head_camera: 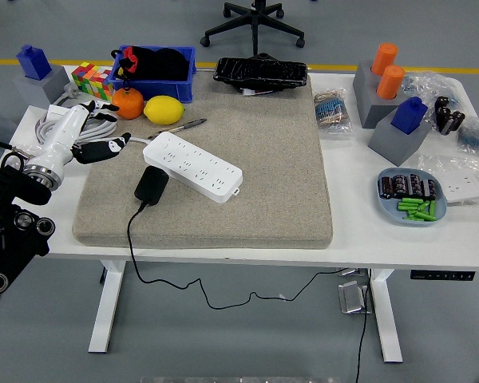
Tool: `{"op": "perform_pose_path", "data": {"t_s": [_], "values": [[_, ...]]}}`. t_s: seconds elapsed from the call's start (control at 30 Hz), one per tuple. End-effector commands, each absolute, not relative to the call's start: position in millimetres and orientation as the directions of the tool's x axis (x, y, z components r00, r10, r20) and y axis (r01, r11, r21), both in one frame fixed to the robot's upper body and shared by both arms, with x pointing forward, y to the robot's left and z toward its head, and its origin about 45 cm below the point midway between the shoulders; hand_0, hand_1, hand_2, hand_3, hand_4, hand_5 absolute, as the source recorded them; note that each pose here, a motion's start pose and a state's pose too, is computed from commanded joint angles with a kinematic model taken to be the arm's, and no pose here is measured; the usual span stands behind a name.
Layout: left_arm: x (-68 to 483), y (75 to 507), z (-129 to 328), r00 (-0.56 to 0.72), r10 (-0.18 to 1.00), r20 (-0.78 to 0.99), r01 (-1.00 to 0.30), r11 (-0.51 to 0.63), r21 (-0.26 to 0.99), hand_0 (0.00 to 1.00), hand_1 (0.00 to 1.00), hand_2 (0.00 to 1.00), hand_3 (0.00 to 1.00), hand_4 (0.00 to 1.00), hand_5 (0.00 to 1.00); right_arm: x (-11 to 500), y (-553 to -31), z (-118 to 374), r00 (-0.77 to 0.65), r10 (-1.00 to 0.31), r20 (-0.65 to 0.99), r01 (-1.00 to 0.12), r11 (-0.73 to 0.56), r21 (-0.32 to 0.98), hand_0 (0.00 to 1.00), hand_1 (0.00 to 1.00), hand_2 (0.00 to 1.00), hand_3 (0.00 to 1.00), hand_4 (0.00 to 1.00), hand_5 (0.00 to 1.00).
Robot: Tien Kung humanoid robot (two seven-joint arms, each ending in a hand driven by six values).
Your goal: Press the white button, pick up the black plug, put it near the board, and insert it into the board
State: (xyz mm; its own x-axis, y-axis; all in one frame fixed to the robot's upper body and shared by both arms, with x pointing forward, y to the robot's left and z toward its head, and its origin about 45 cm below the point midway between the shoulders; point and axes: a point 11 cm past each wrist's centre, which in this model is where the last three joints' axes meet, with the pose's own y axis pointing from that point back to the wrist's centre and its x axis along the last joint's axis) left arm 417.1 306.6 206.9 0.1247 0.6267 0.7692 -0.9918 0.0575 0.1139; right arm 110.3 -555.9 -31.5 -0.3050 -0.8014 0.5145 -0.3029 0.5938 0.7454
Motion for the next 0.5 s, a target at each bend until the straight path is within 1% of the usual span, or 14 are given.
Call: {"op": "perform_pose_path", "data": {"t_s": [0.03,0.07,0.27,0.3,0.47,0.5], "values": [[419.0,303.4,206.8,0.135,0.621,0.772,-0.99,0.065,0.121,0.333,0.534,0.509,0.734,0.527,0.002,109.7,-556.1,-31.5,-0.305,-0.801,0.515,-0.302,0.594,0.745,0.685,0.599,0.591,0.578,0.644,0.333],[420.3,301.5,206.9,0.142,0.617,0.774,-0.99,0.069,0.126,0.146,0.242,0.285,0.739,0.212,0.002,109.4,-556.2,-31.6,-0.305,-0.801,0.516,-0.301,0.595,0.746,0.687,0.599,0.591,0.578,0.644,0.332],[434.1,279.7,208.0,0.202,0.563,0.801,-0.979,0.115,0.165,0.146,0.242,0.285,0.739,0.212,0.002,109.1,-556.8,-31.4,-0.306,-0.8,0.516,-0.298,0.595,0.746,0.687,0.599,0.591,0.578,0.644,0.332],[437.0,275.8,208.2,0.21,0.553,0.806,-0.978,0.122,0.172,0.033,0.075,0.138,0.755,0.18,0.002,109.6,-556.7,-31.3,-0.306,-0.8,0.515,-0.299,0.595,0.746,0.686,0.599,0.591,0.578,0.644,0.333],[447.4,259.2,207.3,0.263,0.52,0.813,-0.965,0.149,0.217,0.033,0.075,0.138,0.755,0.18,0.002,111.0,-557.1,-30.6,-0.306,-0.801,0.515,-0.301,0.595,0.745,0.686,0.599,0.591,0.578,0.644,0.333],[448.8,257.2,206.1,0.275,0.515,0.812,-0.962,0.15,0.23,0.002,0.002,0.071,0.707,0.221,0.002,111.2,-557.3,-30.5,-0.306,-0.801,0.515,-0.301,0.595,0.745,0.687,0.599,0.591,0.578,0.644,0.331]]}}
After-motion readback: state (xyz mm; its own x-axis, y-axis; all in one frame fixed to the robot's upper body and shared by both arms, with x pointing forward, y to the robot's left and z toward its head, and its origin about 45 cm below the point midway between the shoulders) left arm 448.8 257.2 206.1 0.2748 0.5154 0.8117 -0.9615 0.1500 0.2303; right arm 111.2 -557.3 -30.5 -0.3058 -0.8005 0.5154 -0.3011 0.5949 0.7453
